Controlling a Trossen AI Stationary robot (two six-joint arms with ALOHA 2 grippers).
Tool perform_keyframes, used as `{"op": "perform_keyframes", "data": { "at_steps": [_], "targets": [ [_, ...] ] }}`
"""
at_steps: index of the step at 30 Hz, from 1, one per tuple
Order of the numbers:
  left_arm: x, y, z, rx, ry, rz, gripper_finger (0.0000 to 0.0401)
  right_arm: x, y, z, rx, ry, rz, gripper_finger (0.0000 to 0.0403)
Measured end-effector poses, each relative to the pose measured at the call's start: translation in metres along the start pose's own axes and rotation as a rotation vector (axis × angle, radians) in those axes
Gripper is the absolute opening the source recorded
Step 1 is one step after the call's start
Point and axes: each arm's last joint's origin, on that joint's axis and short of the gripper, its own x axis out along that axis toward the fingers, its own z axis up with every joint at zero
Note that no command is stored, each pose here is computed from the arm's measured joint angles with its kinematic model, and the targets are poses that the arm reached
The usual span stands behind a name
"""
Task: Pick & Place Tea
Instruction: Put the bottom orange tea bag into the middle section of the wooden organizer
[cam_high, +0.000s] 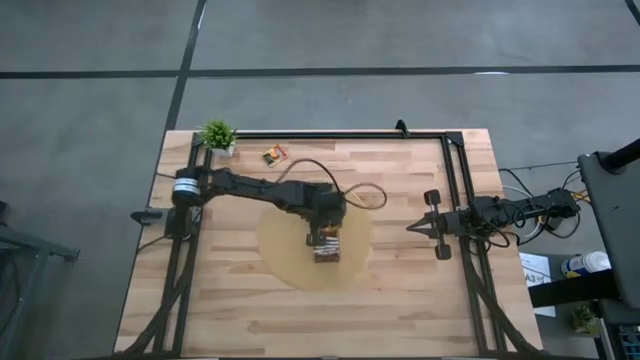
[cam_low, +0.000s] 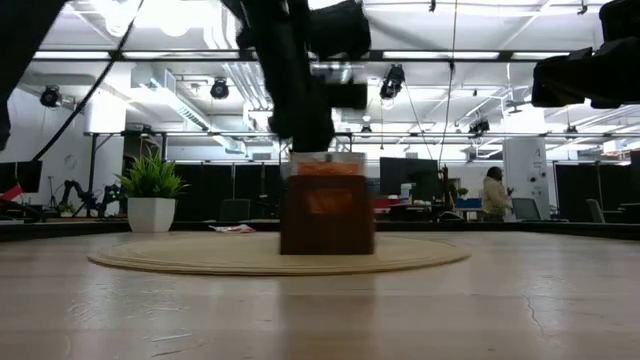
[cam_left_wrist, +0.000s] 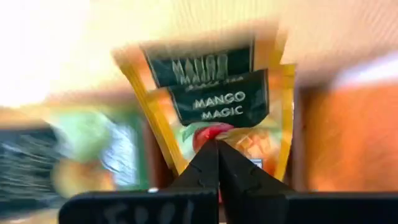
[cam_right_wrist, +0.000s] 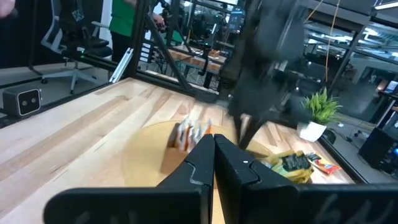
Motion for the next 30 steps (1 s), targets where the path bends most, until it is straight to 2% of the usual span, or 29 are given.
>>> {"op": "perform_keyframes", "data": {
  "at_steps": [5, 12, 21, 30],
  "targets": [
    [-0.06, 0.008, 0.004, -0.038, -0.098, 0.074, 0.0, 0.0, 0.0, 0.0, 0.0, -0.002, 0.0, 0.0008],
    [-0.07, 0.005, -0.002, -0.059, -0.077, 0.065, 0.0, 0.0, 0.0, 0.0, 0.0, -0.001, 0.0, 0.0008],
    [-0.028, -0.004, -0.017, -0.026, 0.06, -0.012, 0.0, 0.0, 0.0, 0.0, 0.0, -0.001, 0.0, 0.0008],
    [0.031, -0.006, -0.005, 0.056, 0.002, -0.037, 0.0, 0.0, 0.0, 0.0, 0.0, -0.001, 0.0, 0.0009]
  ]
}}
